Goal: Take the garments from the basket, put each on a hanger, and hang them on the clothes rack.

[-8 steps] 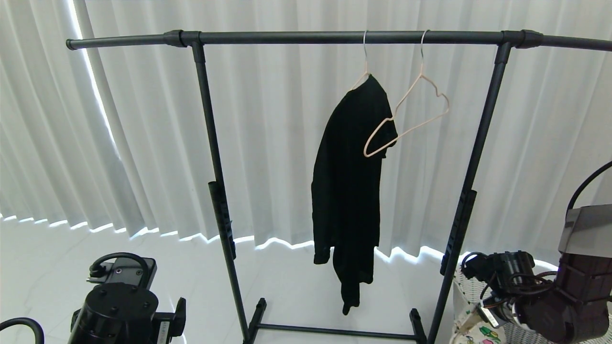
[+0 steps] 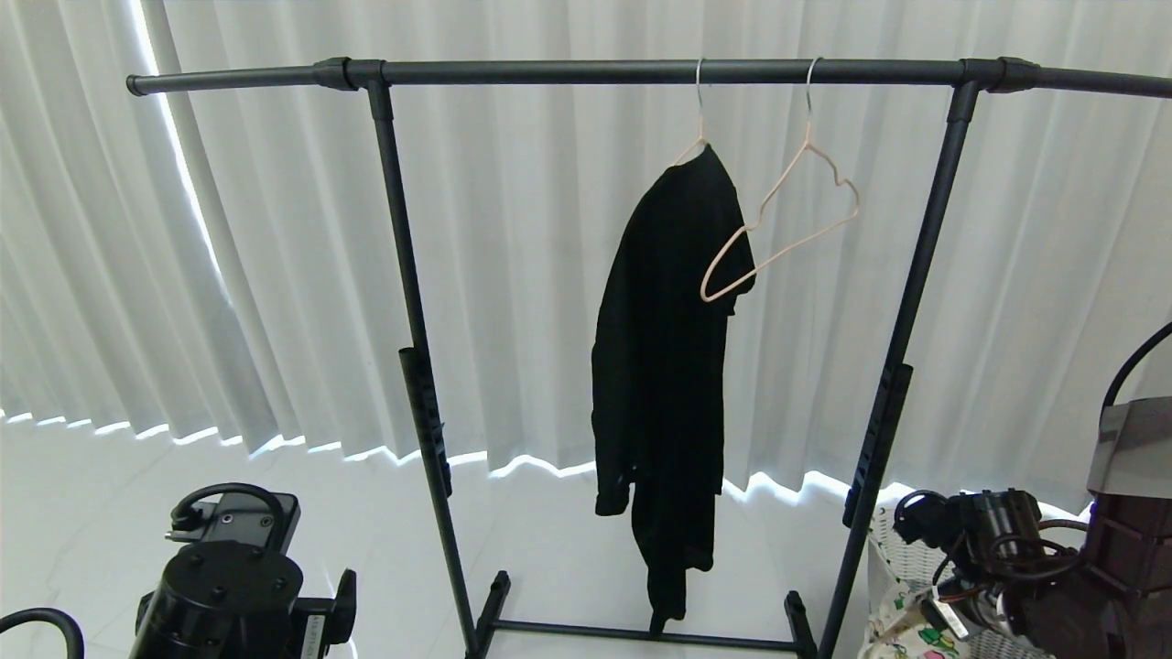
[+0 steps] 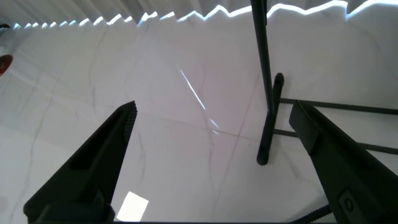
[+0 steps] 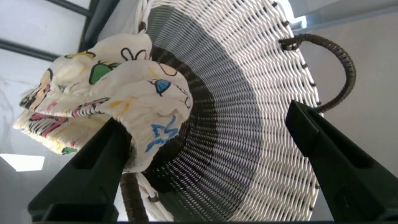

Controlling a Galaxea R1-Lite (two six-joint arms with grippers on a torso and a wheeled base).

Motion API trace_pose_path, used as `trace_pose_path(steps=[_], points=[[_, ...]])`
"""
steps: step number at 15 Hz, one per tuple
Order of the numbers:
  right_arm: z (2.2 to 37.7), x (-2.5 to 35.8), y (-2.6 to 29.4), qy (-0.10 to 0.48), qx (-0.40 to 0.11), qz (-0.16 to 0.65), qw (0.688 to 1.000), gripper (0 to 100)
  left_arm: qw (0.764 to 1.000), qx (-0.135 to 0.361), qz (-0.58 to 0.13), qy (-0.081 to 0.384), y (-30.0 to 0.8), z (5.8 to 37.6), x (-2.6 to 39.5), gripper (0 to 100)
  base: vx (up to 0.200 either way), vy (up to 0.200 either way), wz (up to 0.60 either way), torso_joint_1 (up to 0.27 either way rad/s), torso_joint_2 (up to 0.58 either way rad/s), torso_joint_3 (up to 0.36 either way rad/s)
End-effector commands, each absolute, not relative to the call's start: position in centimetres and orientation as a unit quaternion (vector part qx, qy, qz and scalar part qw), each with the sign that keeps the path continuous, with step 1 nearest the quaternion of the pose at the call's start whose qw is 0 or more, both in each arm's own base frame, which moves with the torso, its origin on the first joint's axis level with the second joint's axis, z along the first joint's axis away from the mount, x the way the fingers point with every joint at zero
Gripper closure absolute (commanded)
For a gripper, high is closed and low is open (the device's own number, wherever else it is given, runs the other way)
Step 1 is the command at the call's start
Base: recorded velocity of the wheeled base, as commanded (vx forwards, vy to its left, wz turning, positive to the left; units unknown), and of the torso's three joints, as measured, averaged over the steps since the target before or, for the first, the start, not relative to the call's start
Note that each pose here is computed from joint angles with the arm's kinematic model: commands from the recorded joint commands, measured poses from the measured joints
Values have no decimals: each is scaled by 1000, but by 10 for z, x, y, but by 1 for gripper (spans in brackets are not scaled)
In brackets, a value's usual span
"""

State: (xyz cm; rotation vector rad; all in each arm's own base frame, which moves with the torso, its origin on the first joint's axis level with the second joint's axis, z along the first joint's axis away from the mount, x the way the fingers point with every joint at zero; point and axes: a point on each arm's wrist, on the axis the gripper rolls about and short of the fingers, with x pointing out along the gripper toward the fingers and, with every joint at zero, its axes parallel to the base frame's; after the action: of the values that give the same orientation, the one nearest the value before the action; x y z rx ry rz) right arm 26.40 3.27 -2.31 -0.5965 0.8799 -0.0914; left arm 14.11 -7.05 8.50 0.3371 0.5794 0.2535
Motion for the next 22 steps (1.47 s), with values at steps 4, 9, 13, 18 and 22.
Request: trace_pose_path(steps=[4, 9, 13, 18, 22], points=[[-20, 264, 33, 415, -284, -50, 863, 0, 938, 163, 125, 281, -70, 86, 141, 0, 0, 0, 0, 0, 0, 0], [-20, 266, 33, 402, -277, -50, 871, 100, 937, 164, 125, 281, -70, 86, 141, 0, 0, 0, 0, 0, 0, 0], [1, 264, 35, 371, -259, -43, 891, 100, 937, 163, 124, 282, -70, 86, 141, 0, 0, 0, 0, 0, 0, 0], [78, 250, 45, 328, -254, -3, 910, 100, 938, 163, 119, 281, -72, 86, 141, 0, 0, 0, 0, 0, 0, 0], [146, 228, 71, 296, -266, 58, 916, 100, 945, 154, 112, 267, -75, 89, 141, 0, 0, 0, 0, 0, 0, 0]])
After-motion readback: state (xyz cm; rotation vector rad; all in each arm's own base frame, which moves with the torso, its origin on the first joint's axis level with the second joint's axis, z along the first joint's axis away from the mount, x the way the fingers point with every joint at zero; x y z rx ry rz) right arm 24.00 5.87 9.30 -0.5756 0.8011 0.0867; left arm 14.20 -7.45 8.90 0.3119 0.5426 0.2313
